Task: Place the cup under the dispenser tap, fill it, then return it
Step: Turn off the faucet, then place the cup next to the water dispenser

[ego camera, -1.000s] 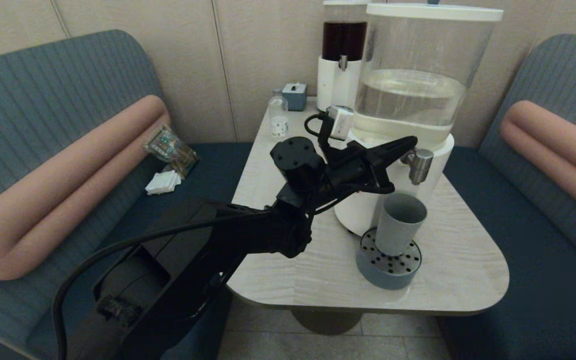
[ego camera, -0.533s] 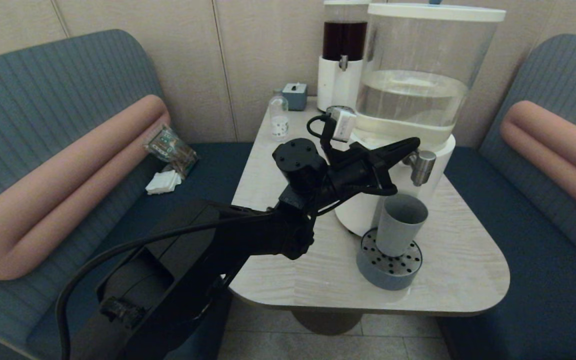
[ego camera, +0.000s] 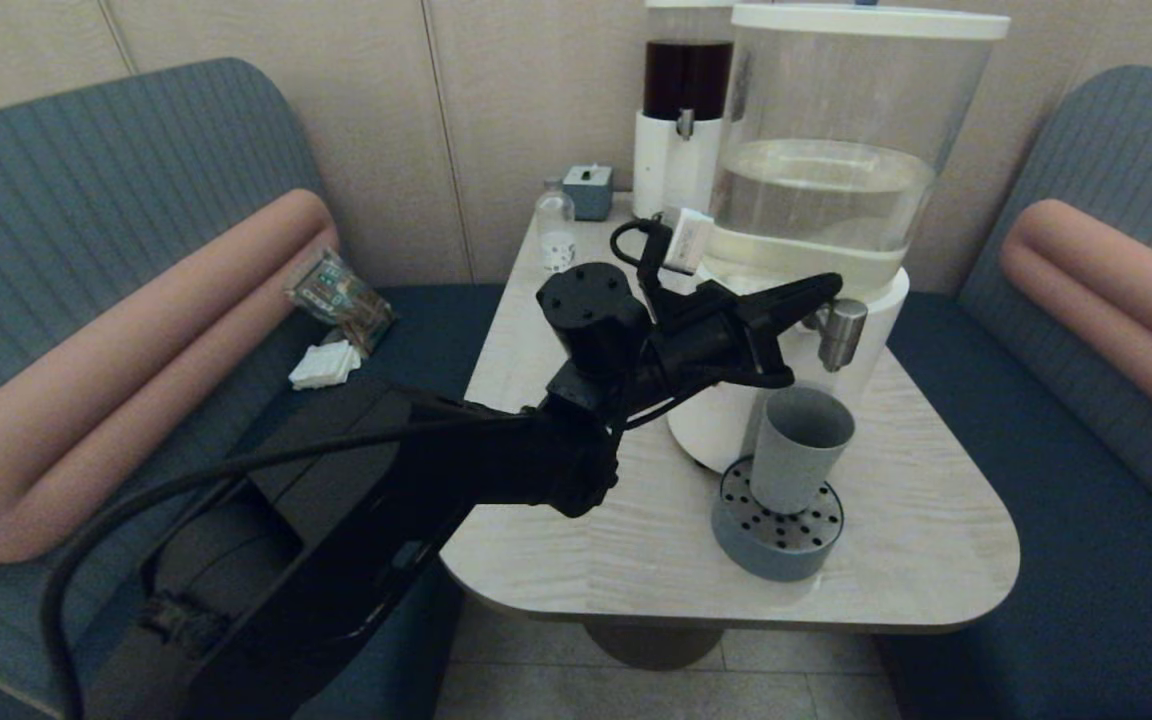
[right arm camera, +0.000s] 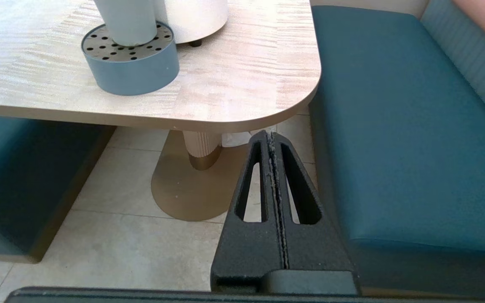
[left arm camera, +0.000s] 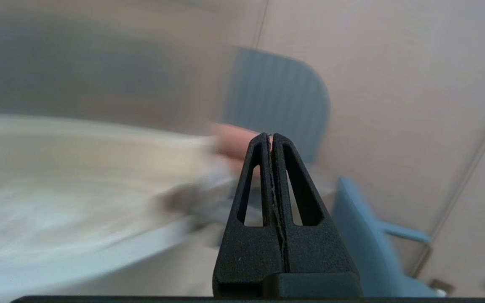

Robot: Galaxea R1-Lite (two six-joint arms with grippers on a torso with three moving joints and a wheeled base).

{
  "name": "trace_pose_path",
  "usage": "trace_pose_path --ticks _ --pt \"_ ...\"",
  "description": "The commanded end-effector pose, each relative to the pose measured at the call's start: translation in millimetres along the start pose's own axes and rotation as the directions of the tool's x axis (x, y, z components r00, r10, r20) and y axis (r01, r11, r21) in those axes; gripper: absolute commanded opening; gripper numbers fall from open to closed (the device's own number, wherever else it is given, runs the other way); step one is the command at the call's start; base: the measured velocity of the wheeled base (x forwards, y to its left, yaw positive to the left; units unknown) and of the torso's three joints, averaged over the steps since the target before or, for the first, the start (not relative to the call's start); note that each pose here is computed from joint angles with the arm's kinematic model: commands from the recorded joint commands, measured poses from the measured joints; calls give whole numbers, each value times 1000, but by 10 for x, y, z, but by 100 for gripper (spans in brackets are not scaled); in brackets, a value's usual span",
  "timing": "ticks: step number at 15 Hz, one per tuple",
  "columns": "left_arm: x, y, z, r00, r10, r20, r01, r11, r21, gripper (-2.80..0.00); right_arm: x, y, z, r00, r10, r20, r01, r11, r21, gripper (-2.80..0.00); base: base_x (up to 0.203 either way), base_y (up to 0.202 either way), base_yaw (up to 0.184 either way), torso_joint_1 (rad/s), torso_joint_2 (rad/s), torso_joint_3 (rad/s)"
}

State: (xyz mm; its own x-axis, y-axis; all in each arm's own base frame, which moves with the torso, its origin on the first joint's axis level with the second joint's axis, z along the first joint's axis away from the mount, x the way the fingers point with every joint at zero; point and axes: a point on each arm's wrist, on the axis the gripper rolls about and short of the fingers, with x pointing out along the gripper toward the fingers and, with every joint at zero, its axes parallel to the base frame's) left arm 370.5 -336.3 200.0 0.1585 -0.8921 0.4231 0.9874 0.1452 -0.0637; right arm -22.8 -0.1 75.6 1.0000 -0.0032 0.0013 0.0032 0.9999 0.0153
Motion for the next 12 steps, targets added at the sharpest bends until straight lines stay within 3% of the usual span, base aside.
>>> trace_pose_path --ticks 1,4,7,10,12 --pt "-107 -296 656 999 2 54 -4 999 38 -280 2 0 -4 1000 0 -3 0 1000 0 -280 0 0 0 0 0 0" --pt "-488 -680 1205 999 46 29 -47 999 27 -280 2 0 -4 1000 0 -3 0 1000 0 -280 0 0 0 0 0 0" --pt "-1041 -1122 1590 993 117 -33 -117 993 8 -280 2 0 -4 1000 0 -3 0 1000 0 -280 0 0 0 0 0 0" --pt "-1689 -1350 1436 959 231 -166 -229 973 34 -280 2 0 -4 1000 0 -3 0 1000 0 -280 0 0 0 0 0 0" --pt "-2020 -1476 1250 931 270 -246 -259 963 74 -280 2 0 -4 1000 0 -3 0 1000 0 -280 0 0 0 0 0 0"
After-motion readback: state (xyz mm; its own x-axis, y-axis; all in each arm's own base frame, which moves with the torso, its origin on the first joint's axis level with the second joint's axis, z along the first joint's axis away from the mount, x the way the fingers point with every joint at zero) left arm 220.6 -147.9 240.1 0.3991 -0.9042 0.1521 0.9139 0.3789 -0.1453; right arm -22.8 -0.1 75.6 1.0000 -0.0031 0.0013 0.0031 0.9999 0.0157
